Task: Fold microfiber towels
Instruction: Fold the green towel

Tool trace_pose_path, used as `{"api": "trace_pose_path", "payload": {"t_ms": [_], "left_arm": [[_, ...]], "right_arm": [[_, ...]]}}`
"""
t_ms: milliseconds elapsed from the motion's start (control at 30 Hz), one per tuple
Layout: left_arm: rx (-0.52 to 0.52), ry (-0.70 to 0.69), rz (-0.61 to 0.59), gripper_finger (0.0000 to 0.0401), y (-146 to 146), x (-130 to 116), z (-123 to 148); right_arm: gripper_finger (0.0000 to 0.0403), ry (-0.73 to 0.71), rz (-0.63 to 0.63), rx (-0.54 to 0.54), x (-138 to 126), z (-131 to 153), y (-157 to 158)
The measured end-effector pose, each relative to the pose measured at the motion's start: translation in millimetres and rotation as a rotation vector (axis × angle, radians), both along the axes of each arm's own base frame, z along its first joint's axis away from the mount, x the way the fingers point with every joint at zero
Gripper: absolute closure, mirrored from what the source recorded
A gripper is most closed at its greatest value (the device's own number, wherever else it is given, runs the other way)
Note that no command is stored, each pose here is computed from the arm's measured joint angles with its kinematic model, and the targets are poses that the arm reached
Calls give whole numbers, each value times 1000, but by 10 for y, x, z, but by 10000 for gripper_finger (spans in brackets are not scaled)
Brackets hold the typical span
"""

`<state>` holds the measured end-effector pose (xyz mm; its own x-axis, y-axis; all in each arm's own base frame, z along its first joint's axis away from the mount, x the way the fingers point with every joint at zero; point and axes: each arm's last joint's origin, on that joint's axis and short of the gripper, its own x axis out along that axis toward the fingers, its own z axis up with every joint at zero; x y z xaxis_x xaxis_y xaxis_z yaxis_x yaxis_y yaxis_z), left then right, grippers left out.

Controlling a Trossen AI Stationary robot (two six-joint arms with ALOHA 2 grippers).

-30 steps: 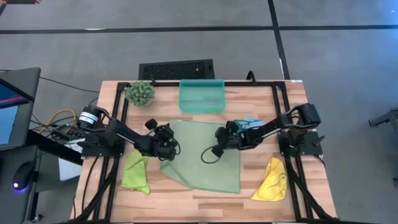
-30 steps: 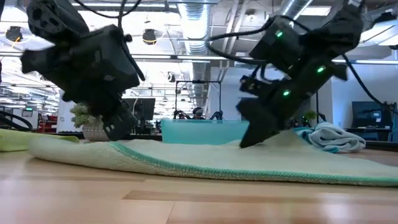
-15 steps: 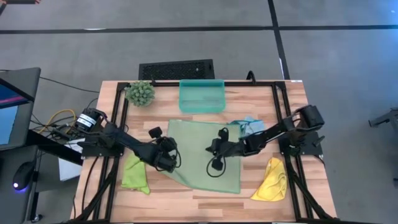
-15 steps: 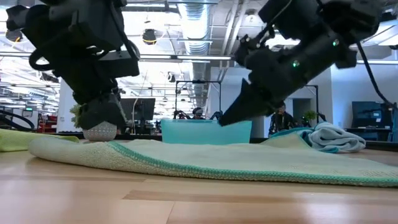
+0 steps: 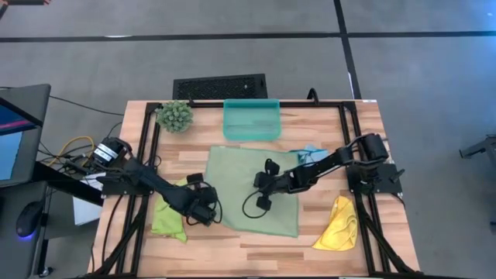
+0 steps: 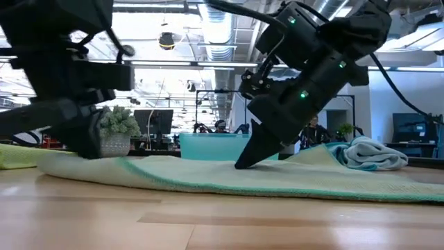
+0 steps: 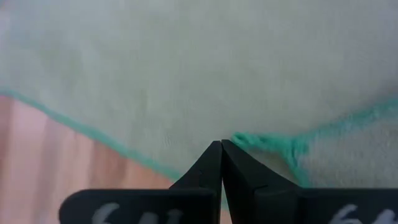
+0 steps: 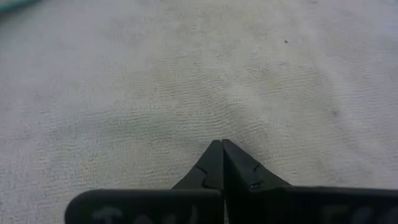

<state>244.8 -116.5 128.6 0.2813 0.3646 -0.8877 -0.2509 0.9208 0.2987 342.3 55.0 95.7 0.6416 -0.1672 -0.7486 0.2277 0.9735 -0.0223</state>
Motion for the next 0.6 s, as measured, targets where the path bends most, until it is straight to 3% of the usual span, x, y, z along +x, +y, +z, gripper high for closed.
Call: {"api": "trace_pose_path", "payload": {"t_ms": [200, 367, 600], "left_arm": [[-63, -21, 12, 401, -167, -72, -1], [-66, -83, -21, 401, -337, -109, 53], [72, -269, -19, 401, -425, -68, 176]], "right_arm": [[383, 86, -79, -106, -120, 73, -97], [385, 130, -56, -144, -153, 92, -140], [382, 109, 26, -183, -129, 101, -86]]}}
